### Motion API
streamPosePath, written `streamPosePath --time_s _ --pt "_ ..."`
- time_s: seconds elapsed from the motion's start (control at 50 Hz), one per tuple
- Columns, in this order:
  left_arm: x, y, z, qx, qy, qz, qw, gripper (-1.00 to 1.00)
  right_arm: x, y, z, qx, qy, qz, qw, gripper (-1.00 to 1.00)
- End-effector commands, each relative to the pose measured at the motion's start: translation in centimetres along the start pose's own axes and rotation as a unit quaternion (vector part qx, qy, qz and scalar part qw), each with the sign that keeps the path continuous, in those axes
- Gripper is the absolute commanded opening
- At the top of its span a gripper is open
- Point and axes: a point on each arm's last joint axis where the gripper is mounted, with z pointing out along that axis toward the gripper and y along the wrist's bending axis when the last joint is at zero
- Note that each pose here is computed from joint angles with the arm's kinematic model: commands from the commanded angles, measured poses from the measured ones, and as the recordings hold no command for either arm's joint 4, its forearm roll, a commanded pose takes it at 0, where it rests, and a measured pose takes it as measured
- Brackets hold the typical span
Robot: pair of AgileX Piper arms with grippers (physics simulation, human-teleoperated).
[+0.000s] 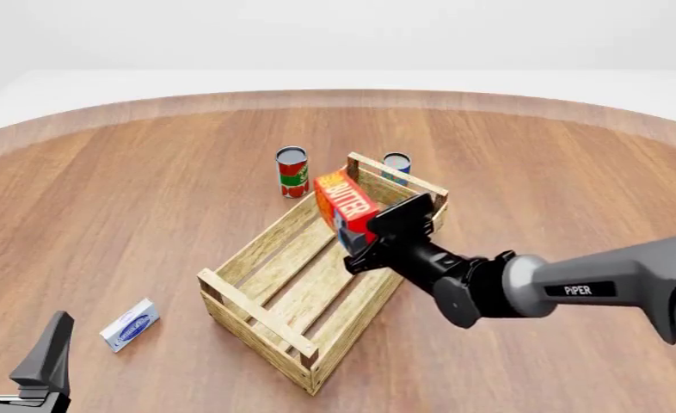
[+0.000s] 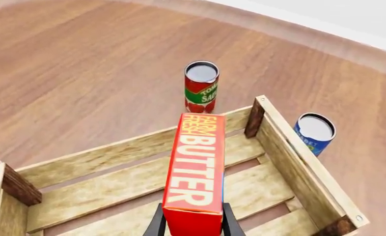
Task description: Pick up the butter and put it in the tray.
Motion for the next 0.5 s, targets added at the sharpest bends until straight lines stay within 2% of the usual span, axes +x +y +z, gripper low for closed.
streamPosePath --time_s 0.02,0.5 --pt "0.0 0.0 0.0 0.0 0.0 0.0 1.0 1.0 -0.5 0.2 0.5 -0.003 -0.009 0.011 0.9999 -1.0" --pt "0.0 0.0 0.0 0.0 0.0 0.0 1.0 1.0 0.4 0.24 1.2 -0.003 0.003 0.017 0.9999 -1.0"
